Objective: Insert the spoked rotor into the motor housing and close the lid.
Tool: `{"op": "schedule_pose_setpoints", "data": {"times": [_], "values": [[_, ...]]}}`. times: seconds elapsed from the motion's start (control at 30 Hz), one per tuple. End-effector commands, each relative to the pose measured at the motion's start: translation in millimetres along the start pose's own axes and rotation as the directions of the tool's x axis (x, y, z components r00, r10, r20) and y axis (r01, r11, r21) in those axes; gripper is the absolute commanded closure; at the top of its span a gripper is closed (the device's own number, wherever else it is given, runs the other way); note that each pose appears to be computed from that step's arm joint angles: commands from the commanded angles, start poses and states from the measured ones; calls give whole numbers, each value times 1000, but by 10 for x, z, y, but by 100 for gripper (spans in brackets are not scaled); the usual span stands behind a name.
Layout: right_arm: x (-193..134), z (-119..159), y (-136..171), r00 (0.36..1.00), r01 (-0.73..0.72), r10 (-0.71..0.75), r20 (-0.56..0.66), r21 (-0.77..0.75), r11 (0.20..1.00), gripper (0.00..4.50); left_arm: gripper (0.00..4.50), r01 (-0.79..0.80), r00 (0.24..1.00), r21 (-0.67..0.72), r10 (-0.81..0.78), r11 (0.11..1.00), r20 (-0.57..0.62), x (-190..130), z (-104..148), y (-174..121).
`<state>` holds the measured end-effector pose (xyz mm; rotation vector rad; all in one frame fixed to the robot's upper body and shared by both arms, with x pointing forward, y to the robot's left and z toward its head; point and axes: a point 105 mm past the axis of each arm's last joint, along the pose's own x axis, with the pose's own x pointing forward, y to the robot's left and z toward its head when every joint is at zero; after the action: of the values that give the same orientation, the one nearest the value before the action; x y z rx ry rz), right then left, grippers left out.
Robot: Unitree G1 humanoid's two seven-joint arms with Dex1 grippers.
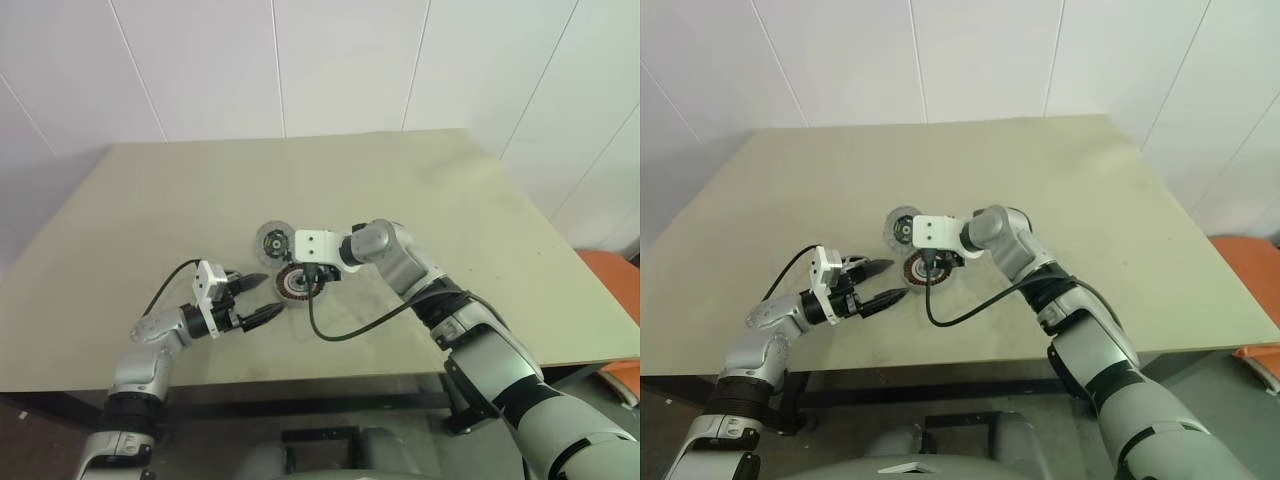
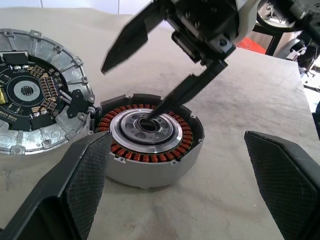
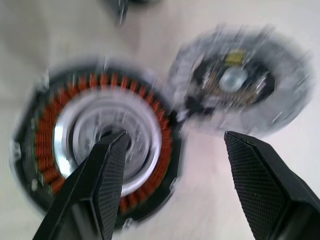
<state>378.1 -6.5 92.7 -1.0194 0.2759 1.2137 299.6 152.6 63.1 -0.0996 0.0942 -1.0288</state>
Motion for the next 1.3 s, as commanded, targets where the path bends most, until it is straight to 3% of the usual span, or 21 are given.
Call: {"op": "schedule_pose_setpoints", "data": {"times": [0.03,0.47,0.67,1.3], "values": [[-82,52,-68,998,-17,18,-58,17,1000,125,0,2,1000,38,-2,999,21,26,90,22],[-86,0,-132,987,21,-16,-160,29,999,125,0,3,1000,37,-4,999,23,27,82,21],[-72,182,-64,998,-29,36,-56,117,993,125,0,2,1000,35,-3,999,20,17,73,21],[-152,244,-264,998,47,-42,-38,152,987,125,0,3,1000,28,-3,1000,17,14,61,21]]}}
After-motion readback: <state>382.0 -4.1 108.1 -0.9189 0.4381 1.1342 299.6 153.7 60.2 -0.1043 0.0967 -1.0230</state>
